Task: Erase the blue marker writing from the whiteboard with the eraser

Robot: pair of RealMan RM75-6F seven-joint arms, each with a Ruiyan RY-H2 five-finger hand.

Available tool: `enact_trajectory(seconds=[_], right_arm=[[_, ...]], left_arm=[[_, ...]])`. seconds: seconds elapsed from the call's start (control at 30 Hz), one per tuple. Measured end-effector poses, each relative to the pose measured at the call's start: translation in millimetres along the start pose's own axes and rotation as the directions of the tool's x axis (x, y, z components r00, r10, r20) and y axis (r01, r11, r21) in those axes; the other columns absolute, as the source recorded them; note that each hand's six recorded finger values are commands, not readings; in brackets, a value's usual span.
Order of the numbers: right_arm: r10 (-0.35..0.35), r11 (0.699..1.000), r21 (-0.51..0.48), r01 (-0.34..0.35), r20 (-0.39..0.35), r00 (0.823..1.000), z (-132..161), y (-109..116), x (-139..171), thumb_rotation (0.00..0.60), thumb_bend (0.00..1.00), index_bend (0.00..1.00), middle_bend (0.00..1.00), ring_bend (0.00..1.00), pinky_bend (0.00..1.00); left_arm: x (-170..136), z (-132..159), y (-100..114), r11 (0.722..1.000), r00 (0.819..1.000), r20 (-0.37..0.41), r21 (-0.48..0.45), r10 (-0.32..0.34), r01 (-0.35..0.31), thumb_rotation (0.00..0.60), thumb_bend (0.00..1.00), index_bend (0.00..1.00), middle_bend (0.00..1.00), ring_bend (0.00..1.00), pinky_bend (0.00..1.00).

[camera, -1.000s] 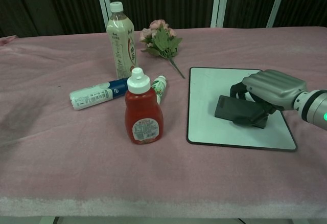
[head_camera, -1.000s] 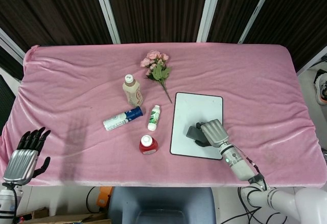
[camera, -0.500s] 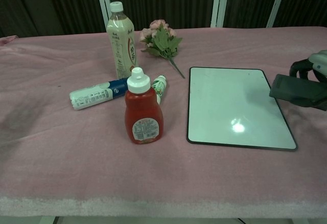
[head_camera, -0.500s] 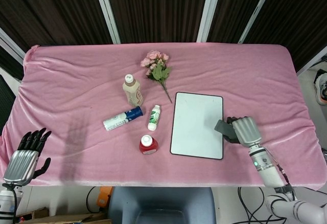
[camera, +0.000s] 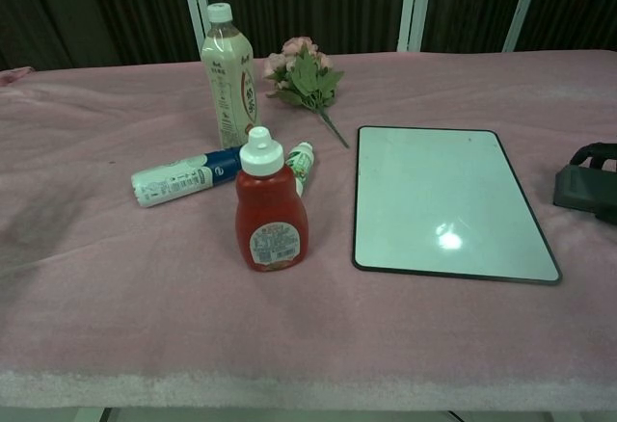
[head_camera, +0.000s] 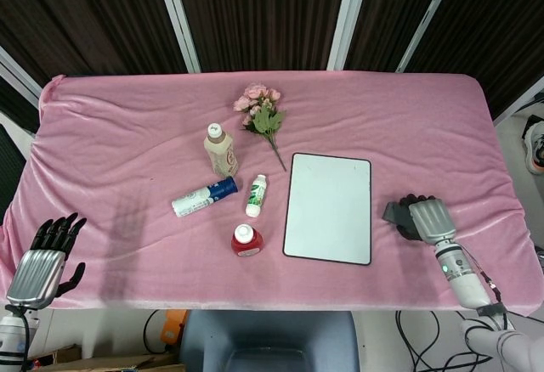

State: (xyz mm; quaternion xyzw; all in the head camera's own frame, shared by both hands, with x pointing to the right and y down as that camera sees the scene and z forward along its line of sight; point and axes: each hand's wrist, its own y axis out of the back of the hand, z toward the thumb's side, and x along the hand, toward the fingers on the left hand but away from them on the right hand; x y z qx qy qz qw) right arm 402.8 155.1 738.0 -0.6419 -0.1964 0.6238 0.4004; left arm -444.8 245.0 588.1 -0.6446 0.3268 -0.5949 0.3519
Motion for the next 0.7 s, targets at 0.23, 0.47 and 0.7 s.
enact_trajectory(seconds=[0.23,0.47,0.7], right_arm=[[-0.035,0.998,-0.057,0.034,-0.019,0.999,-3,16,31,0.600,0.37,0.00,0.09,0.07,0.37],[-0.158,0.983,-0.094,0.160,0.028,0.987,1,54,90,0.600,0.37,0.00,0.03,0.00,0.27],[-0.253,0.964,-0.046,0.261,0.132,0.958,-7,81,144,0.600,0.37,0.00,0.03,0.00,0.26]], left_arm=[[-2,0,2,1.000,1.000,0.003,-0.006,0.007,-0.007,0.600,0.43,0.00,0.00,0.00,0.05],[-3,0,4,1.000,1.000,0.006,-0.008,0.018,-0.018,0.600,0.43,0.00,0.00,0.00,0.05],[-5,1,5,1.000,0.999,0.017,-0.007,0.030,-0.030,0.600,0.43,0.00,0.00,0.00,0.05]])
